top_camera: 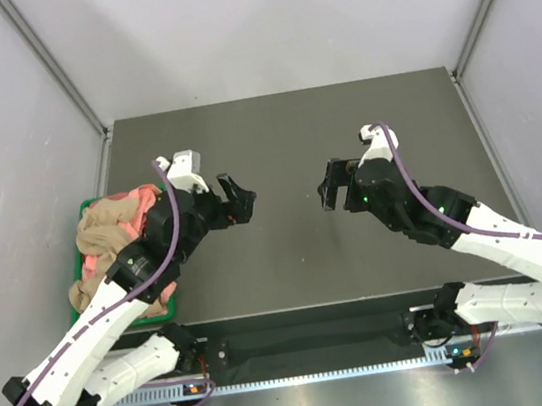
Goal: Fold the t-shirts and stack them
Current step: Grab the tshirt from the pile
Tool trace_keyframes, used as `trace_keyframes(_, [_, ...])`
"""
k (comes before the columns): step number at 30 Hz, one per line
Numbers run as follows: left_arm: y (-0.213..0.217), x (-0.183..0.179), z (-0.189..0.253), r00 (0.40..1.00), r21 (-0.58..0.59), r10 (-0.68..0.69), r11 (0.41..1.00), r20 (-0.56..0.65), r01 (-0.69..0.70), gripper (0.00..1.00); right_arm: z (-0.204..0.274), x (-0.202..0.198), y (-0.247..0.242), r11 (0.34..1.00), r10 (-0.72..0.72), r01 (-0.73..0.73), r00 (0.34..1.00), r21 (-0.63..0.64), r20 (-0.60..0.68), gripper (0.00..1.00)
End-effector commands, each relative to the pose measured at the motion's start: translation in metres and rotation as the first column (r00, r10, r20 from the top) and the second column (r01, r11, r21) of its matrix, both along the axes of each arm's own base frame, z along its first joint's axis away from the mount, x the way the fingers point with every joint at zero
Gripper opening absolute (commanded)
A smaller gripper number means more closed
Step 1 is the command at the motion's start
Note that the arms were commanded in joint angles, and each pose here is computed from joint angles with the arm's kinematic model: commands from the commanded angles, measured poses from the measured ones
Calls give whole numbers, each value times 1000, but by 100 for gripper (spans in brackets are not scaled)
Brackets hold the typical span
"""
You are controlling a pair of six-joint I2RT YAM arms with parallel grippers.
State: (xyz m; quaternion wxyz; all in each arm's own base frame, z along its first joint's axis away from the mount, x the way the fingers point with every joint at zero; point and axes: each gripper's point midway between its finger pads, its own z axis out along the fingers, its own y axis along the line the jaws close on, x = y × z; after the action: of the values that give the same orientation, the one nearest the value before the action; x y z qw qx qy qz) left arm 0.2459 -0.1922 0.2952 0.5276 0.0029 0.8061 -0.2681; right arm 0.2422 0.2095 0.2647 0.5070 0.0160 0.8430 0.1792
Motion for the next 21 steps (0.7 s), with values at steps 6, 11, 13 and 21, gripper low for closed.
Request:
trace_keyframes(6, [35, 24, -24, 961, 94, 270, 960, -60, -264, 90, 4, -5, 3, 998, 19, -21, 999, 67, 26, 100])
trace_keyframes(11, [98, 65, -29, 820, 188, 556, 827, -137, -529, 88, 2, -5, 3, 997, 24, -28, 999, 78, 44, 100])
trace_keyframes(13, [153, 76, -42, 680, 199, 703, 711, -208, -674, 82, -4, -7, 6, 995, 44, -47, 998, 88, 42, 100])
trace_keyframes(21, [274, 27, -37, 181, 255, 967, 224, -180, -941, 74, -30, -18, 27, 982, 144, -140, 989, 126, -20, 100])
